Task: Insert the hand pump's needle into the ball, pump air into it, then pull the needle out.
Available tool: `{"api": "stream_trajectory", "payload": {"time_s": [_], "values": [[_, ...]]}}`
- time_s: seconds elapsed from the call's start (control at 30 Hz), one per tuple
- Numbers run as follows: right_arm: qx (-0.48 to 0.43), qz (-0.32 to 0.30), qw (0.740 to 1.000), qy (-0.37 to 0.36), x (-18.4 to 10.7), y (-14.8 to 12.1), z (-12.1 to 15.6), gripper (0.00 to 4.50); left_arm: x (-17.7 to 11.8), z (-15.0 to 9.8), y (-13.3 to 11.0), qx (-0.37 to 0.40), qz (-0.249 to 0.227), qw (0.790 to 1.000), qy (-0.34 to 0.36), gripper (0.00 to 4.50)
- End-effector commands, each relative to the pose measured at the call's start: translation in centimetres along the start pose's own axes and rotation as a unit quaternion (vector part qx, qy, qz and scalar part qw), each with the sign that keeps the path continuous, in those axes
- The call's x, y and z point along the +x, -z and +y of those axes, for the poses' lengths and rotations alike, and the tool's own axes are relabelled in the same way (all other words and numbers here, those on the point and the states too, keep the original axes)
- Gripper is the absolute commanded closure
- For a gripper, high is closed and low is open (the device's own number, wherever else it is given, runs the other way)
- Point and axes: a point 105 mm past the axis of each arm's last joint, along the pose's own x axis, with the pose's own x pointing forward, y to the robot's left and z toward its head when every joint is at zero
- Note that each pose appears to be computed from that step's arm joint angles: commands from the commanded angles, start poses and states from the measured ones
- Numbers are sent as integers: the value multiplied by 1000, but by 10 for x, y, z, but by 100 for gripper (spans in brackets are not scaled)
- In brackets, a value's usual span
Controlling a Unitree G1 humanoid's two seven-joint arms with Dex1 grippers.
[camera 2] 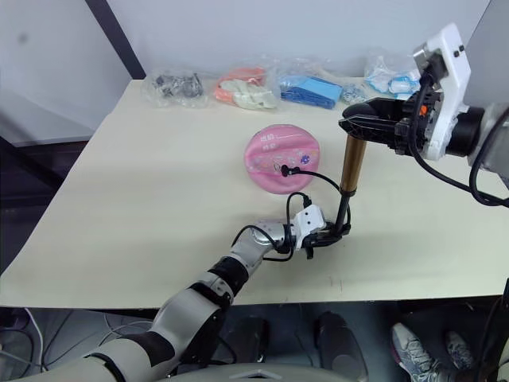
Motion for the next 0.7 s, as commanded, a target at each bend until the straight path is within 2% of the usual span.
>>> {"api": "stream_trajectory", "payload": {"time_s": [0.03,0.13,0.23,0.57,0.63,0.7], "values": [[1,20,999,30,3,31,-5,255,-3,-12,28,-16,51,998,19,348],[23,24,999,31,8,52,-5,255,-4,-12,28,-16,51,998,19,348],[26,67,997,33,15,95,-4,255,-4,-12,28,-15,50,998,20,348],[77,121,989,24,35,184,6,255,-4,-11,27,-16,50,998,18,348],[83,129,988,19,34,195,11,255,-4,-11,26,-16,48,999,17,348],[79,126,989,16,34,194,12,255,-4,-11,26,-16,47,999,17,348]]}}
